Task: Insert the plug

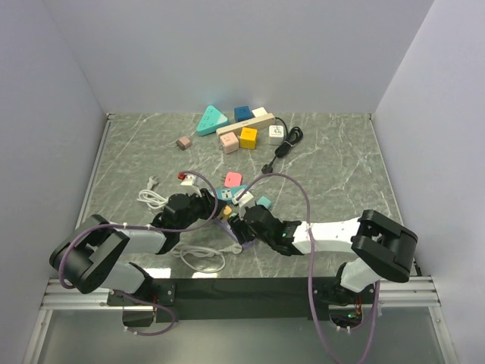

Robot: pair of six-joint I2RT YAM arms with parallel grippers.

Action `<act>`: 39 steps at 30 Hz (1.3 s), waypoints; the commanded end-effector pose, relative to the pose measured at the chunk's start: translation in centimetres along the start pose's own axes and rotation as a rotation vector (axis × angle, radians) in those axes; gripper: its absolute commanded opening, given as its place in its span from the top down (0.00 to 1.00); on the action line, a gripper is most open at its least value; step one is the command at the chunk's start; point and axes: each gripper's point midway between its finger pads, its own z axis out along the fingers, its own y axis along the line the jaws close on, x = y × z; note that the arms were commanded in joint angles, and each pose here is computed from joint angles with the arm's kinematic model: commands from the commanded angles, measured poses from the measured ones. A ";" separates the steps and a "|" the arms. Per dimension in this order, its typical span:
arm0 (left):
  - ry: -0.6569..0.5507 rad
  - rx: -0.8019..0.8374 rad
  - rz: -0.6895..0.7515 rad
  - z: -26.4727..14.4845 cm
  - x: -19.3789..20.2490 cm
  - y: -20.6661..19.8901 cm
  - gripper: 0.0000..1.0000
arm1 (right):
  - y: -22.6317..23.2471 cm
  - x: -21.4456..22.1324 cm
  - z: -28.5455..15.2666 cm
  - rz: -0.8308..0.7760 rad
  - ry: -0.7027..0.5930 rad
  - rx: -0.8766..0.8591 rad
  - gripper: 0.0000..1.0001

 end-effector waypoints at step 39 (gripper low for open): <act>-0.181 -0.143 0.002 -5.6 -4.2 2.4 0.38 | 0.5 -6.8 3.7 -0.159 -0.019 -0.032 0.44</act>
